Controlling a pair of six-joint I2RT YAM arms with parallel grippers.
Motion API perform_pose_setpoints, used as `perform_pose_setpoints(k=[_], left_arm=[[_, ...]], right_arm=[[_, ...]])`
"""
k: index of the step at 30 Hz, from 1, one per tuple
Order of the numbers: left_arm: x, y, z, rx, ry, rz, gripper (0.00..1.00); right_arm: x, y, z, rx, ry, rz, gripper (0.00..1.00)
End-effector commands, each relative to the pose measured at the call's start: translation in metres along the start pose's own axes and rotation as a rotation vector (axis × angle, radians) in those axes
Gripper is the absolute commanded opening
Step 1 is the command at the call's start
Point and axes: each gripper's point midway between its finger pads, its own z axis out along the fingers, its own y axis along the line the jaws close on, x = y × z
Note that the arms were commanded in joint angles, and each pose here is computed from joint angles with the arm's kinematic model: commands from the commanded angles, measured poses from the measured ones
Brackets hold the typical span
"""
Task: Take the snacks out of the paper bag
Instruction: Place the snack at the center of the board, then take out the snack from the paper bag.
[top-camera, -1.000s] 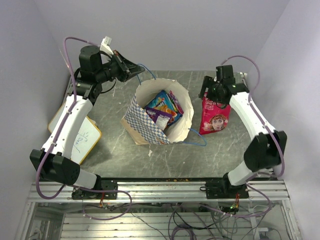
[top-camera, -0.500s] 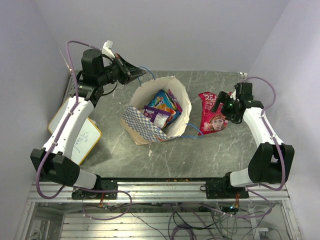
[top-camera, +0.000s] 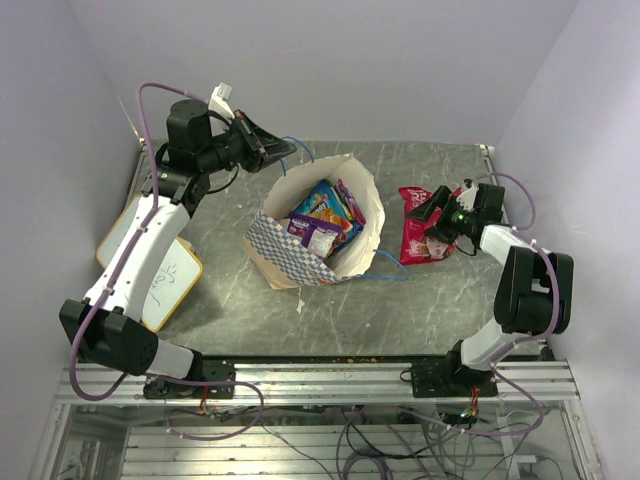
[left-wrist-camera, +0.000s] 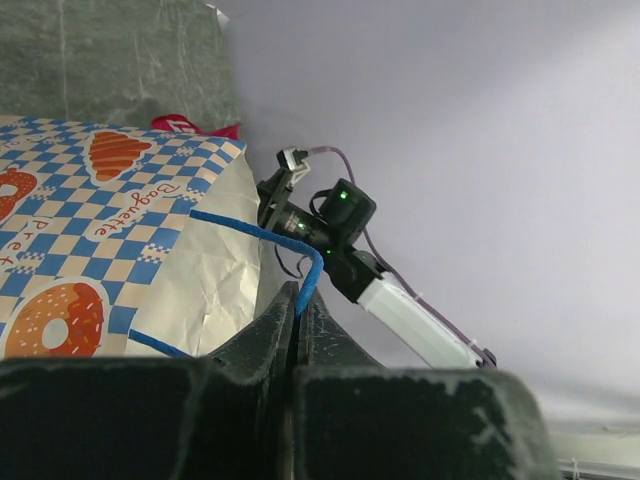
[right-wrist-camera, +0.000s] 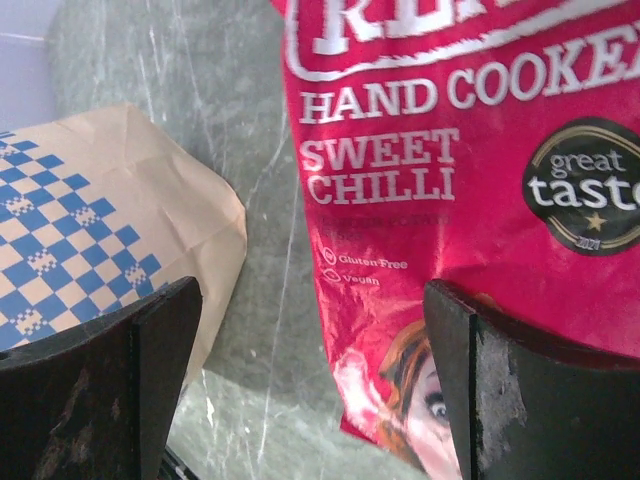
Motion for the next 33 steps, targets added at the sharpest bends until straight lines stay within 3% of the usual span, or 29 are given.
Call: perform_pose_setpoints(k=[1, 6, 10, 15, 19, 28, 33], left_arm=[[-0.004, -0.059, -0.014, 0.148, -0.034, 0.056, 0.07], [0.003, -0.06, -0.008, 0.157, -0.016, 0.05, 0.07], [0.009, -0.062, -0.006, 0.175, 0.002, 0.044, 0.07], [0.017, -0.062, -0.005, 0.187, 0.022, 0.053, 0.07], [0.018, -0.063, -0.005, 0.198, 0.032, 0.065, 0.07], [0.025, -0.062, -0.009, 0.204, 0.063, 0.073, 0.07], [0.031, -0.05, -0.005, 0.195, 0.069, 0.035, 0.07]], right_arm=[[-0.006, -0.001, 0.02, -0.109, -0.01, -0.026, 0.93], [0.01, -0.03, 0.046, -0.067, 0.076, 0.045, 0.92], [0.004, -0.029, 0.037, 0.009, 0.1, 0.003, 0.92], [-0.023, 0.017, -0.001, 0.093, 0.05, -0.116, 0.93], [-0.01, 0.064, -0.031, 0.1, 0.068, -0.159, 0.93], [0.029, 0.187, -0.095, -0.12, 0.075, -0.275, 0.86], [0.029, 0.245, -0.13, -0.26, -0.004, -0.512, 0.86]])
